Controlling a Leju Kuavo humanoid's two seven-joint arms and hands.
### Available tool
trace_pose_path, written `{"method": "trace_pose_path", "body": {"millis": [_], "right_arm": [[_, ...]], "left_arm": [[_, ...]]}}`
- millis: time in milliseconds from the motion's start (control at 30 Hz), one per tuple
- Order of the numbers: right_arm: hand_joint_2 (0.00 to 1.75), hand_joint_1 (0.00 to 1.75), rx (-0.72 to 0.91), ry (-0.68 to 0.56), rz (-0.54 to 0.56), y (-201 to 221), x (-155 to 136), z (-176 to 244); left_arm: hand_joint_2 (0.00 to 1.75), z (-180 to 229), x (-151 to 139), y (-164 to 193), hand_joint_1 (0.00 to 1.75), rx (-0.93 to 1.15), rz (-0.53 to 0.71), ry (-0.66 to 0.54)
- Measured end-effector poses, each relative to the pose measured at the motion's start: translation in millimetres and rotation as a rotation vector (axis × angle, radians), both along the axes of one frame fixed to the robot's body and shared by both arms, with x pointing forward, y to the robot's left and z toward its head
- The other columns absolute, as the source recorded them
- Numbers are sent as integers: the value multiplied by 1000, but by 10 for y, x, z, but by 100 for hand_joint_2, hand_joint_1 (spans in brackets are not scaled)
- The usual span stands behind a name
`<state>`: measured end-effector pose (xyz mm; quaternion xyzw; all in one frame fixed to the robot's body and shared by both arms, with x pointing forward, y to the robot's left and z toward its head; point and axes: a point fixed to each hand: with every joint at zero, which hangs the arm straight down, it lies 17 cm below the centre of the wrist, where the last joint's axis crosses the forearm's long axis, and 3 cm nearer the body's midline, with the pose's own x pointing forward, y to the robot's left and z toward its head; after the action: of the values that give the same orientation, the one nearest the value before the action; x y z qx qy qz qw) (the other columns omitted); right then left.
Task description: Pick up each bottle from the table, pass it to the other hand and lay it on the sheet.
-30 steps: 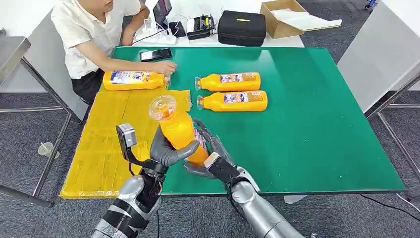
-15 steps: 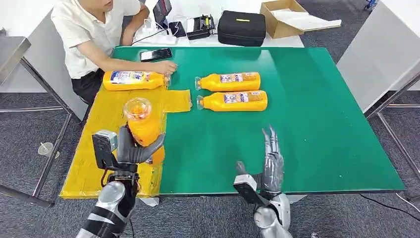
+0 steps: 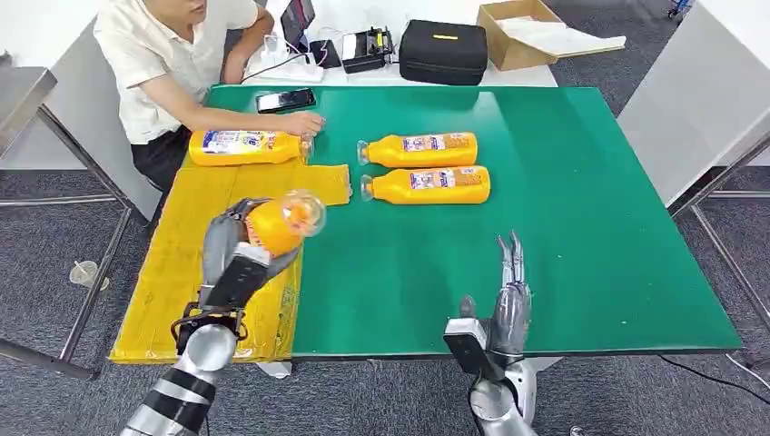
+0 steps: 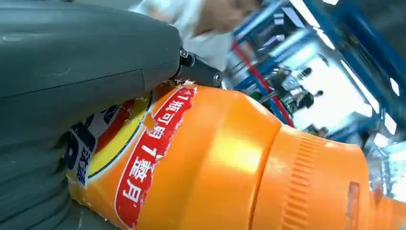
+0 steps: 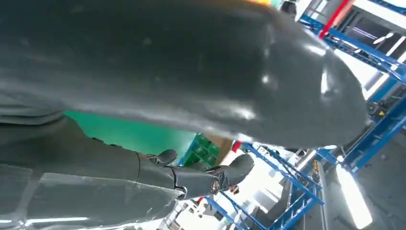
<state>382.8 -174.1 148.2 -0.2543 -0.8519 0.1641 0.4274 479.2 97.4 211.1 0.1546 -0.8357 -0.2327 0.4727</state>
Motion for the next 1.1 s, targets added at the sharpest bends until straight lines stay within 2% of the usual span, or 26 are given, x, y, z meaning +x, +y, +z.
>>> {"method": "trace_pose_path", "body": {"millis": [133, 233, 267, 367, 400, 433, 600, 633, 700, 767, 833, 1100], "right_arm": [[0, 0, 42, -6, 28, 81, 46, 60], [0, 0, 54, -13, 57, 178, 73, 103], [175, 0, 60, -13, 64, 199, 75, 108], [175, 0, 70, -13, 85, 266, 81, 125], [175, 0, 70, -14, 93, 291, 80, 128], [175, 0, 69, -13, 100, 314, 77, 124], [175, 0, 72, -6, 121, 382, 68, 104], [175, 0, 71, -4, 124, 390, 66, 97], [175, 0, 70, 0, 130, 408, 64, 82], [175, 0, 75, 4, 134, 415, 65, 73], [175, 0, 82, 8, 138, 424, 65, 66], [175, 0, 99, 22, 149, 440, 87, 35]], "left_arm": [[175, -297, 39, -292, 175, 286, -55, 9], [175, -606, 90, -381, 175, 422, -84, 42], [175, -710, 100, -402, 168, 468, -90, 56], [175, -996, 148, -415, 169, 586, -103, 104], [175, -1084, 161, -416, 147, 614, -108, 125], [175, -1174, 172, -416, 138, 644, -114, 146], [175, -1489, 187, -371, 136, 712, -123, 236], [175, -1530, 183, -367, 77, 717, -125, 248], [175, -1593, 180, -350, 28, 725, -125, 266], [175, -1638, 194, -341, 23, 736, -121, 289], [175, -1697, 205, -324, 2, 751, -122, 316], [175, -1835, 271, -239, 0, 778, -123, 407]]}}
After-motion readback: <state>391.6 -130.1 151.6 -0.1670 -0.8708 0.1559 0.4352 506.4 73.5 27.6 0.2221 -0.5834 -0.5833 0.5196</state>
